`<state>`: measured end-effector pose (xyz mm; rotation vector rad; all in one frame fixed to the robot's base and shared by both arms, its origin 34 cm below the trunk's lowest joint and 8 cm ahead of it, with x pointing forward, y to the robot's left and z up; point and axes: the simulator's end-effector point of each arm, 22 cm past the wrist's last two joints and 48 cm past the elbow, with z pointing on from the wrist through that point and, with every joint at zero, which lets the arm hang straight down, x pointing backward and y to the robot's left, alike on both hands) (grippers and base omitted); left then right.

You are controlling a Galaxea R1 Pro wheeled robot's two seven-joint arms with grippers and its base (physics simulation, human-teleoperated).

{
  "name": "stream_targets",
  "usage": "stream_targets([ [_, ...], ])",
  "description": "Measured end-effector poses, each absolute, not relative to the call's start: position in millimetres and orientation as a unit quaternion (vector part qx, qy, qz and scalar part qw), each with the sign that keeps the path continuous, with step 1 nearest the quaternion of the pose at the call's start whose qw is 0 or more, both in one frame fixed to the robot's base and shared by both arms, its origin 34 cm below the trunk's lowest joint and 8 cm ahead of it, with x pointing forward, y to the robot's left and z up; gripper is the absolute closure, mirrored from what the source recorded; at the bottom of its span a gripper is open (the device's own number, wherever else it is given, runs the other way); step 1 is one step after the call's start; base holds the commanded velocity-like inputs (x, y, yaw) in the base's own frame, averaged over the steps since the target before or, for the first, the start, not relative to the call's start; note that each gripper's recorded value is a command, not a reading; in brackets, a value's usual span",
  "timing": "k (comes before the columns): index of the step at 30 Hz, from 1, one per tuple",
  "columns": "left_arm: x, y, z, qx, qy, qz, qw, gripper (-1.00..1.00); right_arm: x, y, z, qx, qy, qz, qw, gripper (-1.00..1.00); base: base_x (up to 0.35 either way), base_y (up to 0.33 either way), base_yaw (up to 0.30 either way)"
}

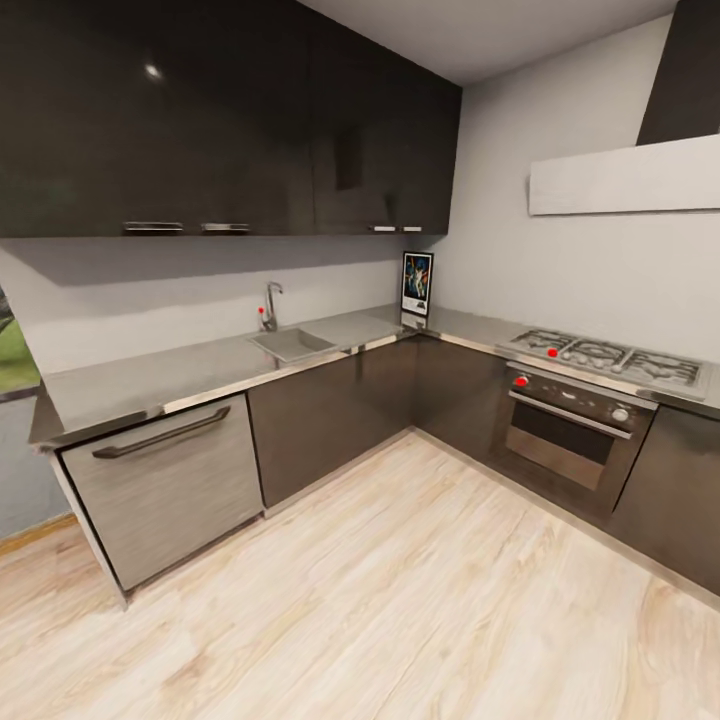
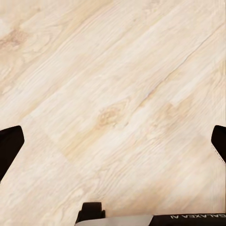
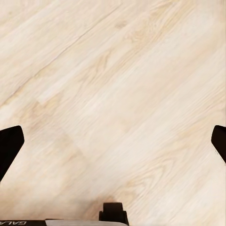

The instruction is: Pick up the poster from the kitchen countertop and hang it on one of the wall nails in the kitchen.

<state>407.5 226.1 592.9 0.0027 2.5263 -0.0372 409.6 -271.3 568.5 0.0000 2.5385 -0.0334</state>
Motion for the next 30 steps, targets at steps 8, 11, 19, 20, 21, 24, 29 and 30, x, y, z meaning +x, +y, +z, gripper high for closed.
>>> stream_targets([
  [8, 407.7, 226.1, 593.0, 0.001, 0.953, -0.014, 0.303, -1.0, 409.4, -271.5, 568.3, 0.0, 0.955, -0.013, 0.297, -1.0, 0.323, -0.14, 0.0],
  [11, 407.7, 226.1, 593.0, 0.001, 0.953, -0.014, 0.303, -1.0, 409.4, -271.4, 568.4, 0.0, 0.955, -0.013, 0.297, -1.0, 0.319, -0.162, 0.0],
  [19, 407.9, 226.3, 593.1, 0.001, 0.953, -0.014, 0.303, -1.0, 409.3, -271.3, 568.4, 0.0, 0.955, -0.012, 0.297, -1.0, 0.315, -0.161, -0.082],
  [20, 407.9, 226.4, 593.2, 0.001, 0.953, -0.014, 0.303, -1.0, 409.4, -271.3, 568.4, 0.0, 0.955, -0.012, 0.297, -1.0, 0.315, -0.137, -0.21],
  [21, 408.0, 226.4, 593.3, 0.001, 0.953, -0.014, 0.303, -1.0, 409.5, -271.3, 568.5, 0.0, 0.955, -0.012, 0.297, -1.0, 0.316, -0.128, -0.232],
  [24, 408.3, 226.7, 593.6, 0.001, 0.953, -0.014, 0.304, -1.0, 409.8, -271.3, 568.8, 0.0, 0.955, -0.012, 0.297, -1.0, 0.316, -0.12, -0.249],
  [29, 409.0, 226.7, 594.1, 0.002, 0.952, -0.014, 0.305, -1.0, 410.5, -271.4, 569.4, 0.0, 0.954, -0.012, 0.298, -1.0, 0.318, -0.096, -0.263],
  [30, 409.1, 226.7, 594.2, 0.002, 0.952, -0.014, 0.305, -1.0, 410.6, -271.3, 569.5, 0.0, 0.954, -0.012, 0.299, -1.0, 0.322, -0.052, -0.26],
])
